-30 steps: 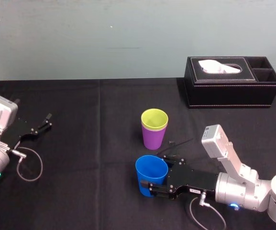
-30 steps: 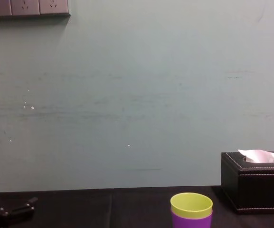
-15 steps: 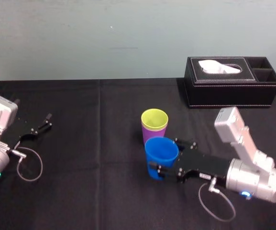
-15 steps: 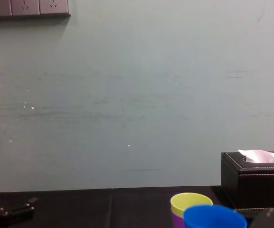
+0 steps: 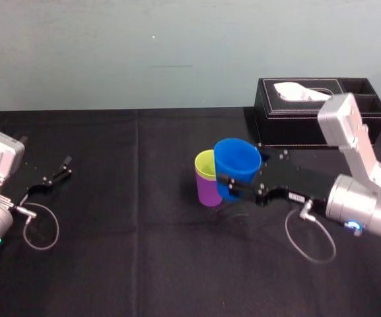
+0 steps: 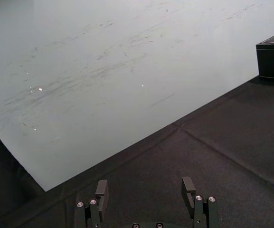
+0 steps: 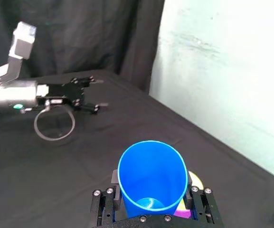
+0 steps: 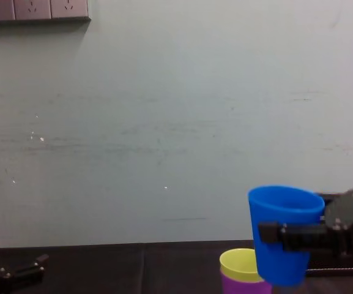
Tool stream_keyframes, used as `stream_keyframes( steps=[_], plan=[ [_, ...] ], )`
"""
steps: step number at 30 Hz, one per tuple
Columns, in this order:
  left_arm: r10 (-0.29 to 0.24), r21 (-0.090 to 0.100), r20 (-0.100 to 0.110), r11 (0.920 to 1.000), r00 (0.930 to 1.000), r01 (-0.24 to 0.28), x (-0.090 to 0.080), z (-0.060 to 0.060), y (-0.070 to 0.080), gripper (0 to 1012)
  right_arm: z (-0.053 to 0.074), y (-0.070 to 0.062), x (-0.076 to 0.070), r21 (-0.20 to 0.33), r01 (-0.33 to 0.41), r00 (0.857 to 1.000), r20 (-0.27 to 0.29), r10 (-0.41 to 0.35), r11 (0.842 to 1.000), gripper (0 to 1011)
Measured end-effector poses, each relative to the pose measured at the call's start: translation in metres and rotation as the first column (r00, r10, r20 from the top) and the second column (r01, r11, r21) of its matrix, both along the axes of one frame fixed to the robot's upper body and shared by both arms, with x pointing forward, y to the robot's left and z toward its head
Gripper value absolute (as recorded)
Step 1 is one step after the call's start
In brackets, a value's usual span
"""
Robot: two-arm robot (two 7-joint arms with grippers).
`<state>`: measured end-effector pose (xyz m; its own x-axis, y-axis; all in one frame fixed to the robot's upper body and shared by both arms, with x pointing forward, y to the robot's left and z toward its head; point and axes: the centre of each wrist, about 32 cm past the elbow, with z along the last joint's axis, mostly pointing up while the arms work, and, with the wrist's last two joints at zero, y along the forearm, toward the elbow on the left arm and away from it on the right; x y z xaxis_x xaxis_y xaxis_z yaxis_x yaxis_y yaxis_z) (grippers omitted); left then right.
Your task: Stack the three plastic cups sequentially using one hand.
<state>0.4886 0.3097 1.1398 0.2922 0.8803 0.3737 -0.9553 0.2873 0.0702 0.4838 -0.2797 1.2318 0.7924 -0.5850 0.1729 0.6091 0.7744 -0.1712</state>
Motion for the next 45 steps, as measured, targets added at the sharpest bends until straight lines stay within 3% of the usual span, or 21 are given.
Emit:
stream_keyframes(
  steps=[8, 19, 31, 45],
  plan=[
    [0.0, 0.0, 0.0, 1.0, 1.0, 0.0, 0.0, 0.0, 0.0, 1010, 0.013, 0.009, 0.02, -0.004, 0.033, 0.999, 0.012, -0.033, 0.999, 726],
    [0.0, 0.0, 0.0, 1.0, 1.0, 0.0, 0.0, 0.0, 0.0, 1010, 0.012, 0.024, 0.046, -0.023, 0.056, 0.998, -0.01, -0.056, 0.998, 726],
    [0.0, 0.0, 0.0, 1.0, 1.0, 0.0, 0.0, 0.0, 0.0, 1010, 0.005, 0.031, 0.059, -0.035, 0.062, 0.998, -0.027, -0.063, 0.998, 726],
    [0.0, 0.0, 0.0, 1.0, 1.0, 0.0, 0.0, 0.0, 0.0, 1010, 0.0, 0.032, 0.064, -0.039, 0.072, 0.997, -0.026, -0.073, 0.997, 726]
  ],
)
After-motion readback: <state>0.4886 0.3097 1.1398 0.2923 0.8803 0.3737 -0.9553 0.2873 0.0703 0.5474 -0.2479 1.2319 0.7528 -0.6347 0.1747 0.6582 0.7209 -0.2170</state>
